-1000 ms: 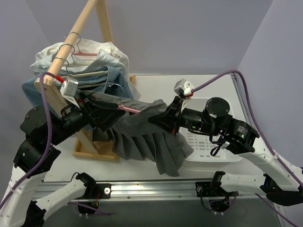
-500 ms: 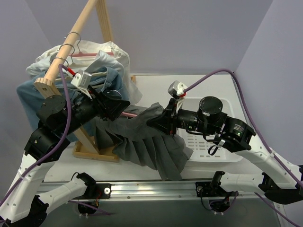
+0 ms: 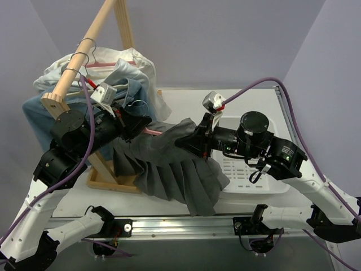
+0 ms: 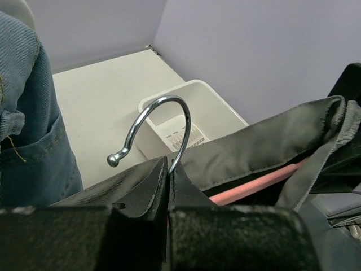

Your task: Remove the skirt from the hanger

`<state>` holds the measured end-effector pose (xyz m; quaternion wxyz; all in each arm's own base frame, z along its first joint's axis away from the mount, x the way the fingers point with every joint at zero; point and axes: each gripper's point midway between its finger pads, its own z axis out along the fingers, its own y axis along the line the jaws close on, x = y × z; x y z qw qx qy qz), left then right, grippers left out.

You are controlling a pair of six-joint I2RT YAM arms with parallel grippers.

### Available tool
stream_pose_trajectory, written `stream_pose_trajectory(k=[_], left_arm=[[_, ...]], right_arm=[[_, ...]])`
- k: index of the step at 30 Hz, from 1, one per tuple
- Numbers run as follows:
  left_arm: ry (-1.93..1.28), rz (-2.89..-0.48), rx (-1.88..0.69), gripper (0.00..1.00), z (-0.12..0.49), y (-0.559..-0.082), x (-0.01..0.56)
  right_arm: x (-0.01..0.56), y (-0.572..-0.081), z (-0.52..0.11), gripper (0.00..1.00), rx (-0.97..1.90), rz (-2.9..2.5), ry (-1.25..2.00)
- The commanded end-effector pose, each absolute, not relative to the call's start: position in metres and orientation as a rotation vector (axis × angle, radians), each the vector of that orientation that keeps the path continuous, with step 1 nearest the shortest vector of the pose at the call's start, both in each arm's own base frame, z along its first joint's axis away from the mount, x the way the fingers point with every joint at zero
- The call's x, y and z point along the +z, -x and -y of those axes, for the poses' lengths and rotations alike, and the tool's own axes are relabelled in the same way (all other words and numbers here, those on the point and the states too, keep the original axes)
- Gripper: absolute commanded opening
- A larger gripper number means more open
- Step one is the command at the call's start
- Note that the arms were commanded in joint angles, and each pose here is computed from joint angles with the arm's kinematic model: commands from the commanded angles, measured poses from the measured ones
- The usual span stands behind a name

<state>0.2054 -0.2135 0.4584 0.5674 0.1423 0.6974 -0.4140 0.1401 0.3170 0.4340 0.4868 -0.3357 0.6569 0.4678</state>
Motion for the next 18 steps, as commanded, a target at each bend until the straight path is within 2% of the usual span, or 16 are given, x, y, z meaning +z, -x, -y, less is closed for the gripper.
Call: stream_pose_trajectory(k=[1,2,4,10,18], left_arm=[[-0.355,-1.568,-0.964,0.02,0.211,-0.202,0.481],[-0.343,-1.562,-0.955,0.02,0.209,-0.203,0.483],[-0.328,-1.536,-0.928,0.02,0.203,-0.205,0.491],[-0.323,-1.53,-0.904,0.02,0.201,-0.208,0.497],[-0.332,-1.524,-0.92,0.02,0.203,-0.206,0.498]], right_arm=[[0.494,-0.146,-0.315,0.21,1.172,-1.436,0.719],[0.491,-0.147,-0.312,0.39,1.158,-1.464,0.712],[0.49,-0.15,-0.306,0.58,1.141,-1.488,0.676],[0.499,-0.146,-0.29,0.63,1.142,-1.47,0.615],[0.505,-0.154,-0.287,0.56,1.105,-1.463,0.579]])
